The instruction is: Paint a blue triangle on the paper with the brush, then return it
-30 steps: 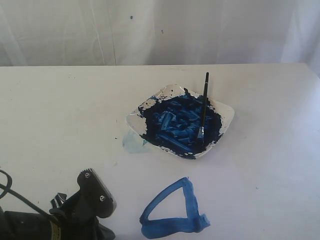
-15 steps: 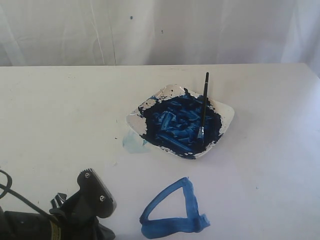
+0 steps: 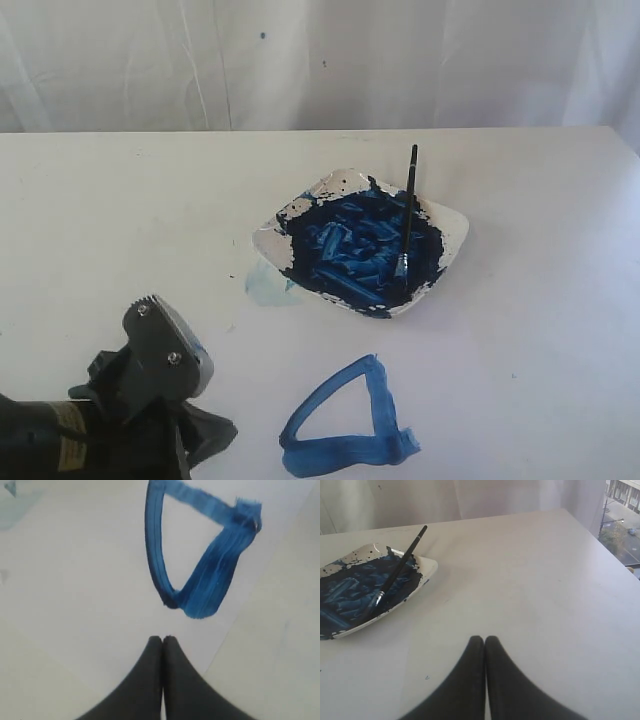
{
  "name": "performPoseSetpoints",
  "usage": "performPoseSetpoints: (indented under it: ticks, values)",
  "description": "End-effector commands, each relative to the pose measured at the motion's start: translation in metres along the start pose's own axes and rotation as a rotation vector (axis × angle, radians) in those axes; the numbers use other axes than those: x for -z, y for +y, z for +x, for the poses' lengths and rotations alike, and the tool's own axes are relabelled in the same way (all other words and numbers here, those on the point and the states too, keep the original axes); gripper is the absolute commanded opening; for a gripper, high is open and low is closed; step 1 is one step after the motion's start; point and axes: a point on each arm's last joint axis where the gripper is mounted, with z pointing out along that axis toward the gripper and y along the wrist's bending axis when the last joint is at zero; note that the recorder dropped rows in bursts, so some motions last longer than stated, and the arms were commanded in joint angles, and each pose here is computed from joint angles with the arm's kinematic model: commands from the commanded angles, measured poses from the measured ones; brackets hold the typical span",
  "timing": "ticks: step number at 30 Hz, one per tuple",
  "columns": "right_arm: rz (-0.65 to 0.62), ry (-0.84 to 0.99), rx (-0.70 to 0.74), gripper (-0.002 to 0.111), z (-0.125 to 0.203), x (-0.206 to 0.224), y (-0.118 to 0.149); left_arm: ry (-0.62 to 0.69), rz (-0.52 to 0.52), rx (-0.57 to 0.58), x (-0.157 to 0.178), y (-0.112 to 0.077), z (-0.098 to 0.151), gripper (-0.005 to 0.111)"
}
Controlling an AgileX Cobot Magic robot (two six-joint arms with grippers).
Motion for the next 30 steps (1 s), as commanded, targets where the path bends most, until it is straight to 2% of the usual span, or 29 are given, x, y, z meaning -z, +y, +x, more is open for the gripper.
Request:
performPoseSetpoints:
  ticks: [1, 5, 11, 13, 18, 23, 26, 30]
  values:
    - [-0.005, -0.004, 0.013, 0.0, 0.001, 0.0, 0.0, -0.103, 0.0, 0.011, 0.024, 0.001, -0.01, 0.0]
    - [-0.005, -0.004, 0.013, 0.0, 0.001, 0.0, 0.0, -0.118, 0.012, 0.011, 0.046, 0.0, -0.011, 0.0]
    - [-0.005, -0.004, 0.013, 0.0, 0.001, 0.0, 0.0, 0.048, 0.053, 0.008, 0.082, -0.004, 0.011, 0.0]
    - [-0.005, -0.004, 0.013, 0.0, 0.001, 0.0, 0.0, 0.036, 0.06, 0.005, 0.095, -0.004, 0.014, 0.0]
    - [-0.005, -0.004, 0.013, 0.0, 0.001, 0.0, 0.0, -0.085, 0.064, -0.002, 0.12, -0.004, 0.015, 0.0]
    - [-0.005, -0.004, 0.013, 0.0, 0.001, 0.0, 0.0, 0.008, 0.083, -0.039, 0.136, -0.006, 0.037, 0.0]
    - [-0.005, -0.004, 0.013, 0.0, 0.001, 0.0, 0.0, -0.06, 0.075, -0.069, 0.135, -0.005, 0.049, 0.0]
    - [-0.005, -0.004, 0.013, 0.0, 0.001, 0.0, 0.0, -0.295, 0.042, -0.057, 0.124, -0.003, 0.064, 0.0]
